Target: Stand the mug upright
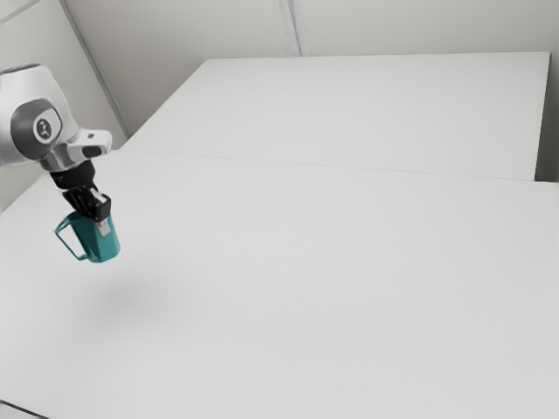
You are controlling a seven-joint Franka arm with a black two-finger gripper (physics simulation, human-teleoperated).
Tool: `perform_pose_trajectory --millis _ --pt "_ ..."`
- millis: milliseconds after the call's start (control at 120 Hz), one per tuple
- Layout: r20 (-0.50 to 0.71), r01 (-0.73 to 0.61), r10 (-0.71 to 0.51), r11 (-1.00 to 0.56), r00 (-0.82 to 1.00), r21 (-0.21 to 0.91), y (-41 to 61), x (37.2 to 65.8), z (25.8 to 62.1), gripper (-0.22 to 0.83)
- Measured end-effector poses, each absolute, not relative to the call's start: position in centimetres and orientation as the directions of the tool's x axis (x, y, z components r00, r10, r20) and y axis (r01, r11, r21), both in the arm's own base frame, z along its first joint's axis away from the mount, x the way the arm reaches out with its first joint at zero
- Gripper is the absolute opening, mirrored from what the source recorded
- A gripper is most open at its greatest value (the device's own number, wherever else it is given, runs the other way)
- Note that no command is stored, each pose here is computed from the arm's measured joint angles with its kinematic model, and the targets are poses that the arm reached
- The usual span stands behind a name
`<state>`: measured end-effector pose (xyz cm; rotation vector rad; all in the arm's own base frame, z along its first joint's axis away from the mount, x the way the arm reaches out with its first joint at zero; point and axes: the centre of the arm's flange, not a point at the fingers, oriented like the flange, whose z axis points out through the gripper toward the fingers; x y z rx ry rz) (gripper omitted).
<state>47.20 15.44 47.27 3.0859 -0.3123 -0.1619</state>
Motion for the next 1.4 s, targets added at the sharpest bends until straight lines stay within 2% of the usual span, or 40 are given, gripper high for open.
perform_pose_trajectory --millis 367,775,1075,1400 --pt "-0.127 -0.137 -0.133 -0.990 0.983 -0.027 8.6 46.9 42.8 -0.17" --pt "-0.048 -0.040 -0.036 -0.996 0.998 -0.075 5.0 47.2 39.5 -0.17" --pt "0.036 -0.006 -0.009 -0.995 0.999 -0.095 3.1 47.8 37.7 -0.17" --pt "0.057 0.033 0.029 -0.996 0.998 -0.088 1.9 48.7 35.8 -0.17"
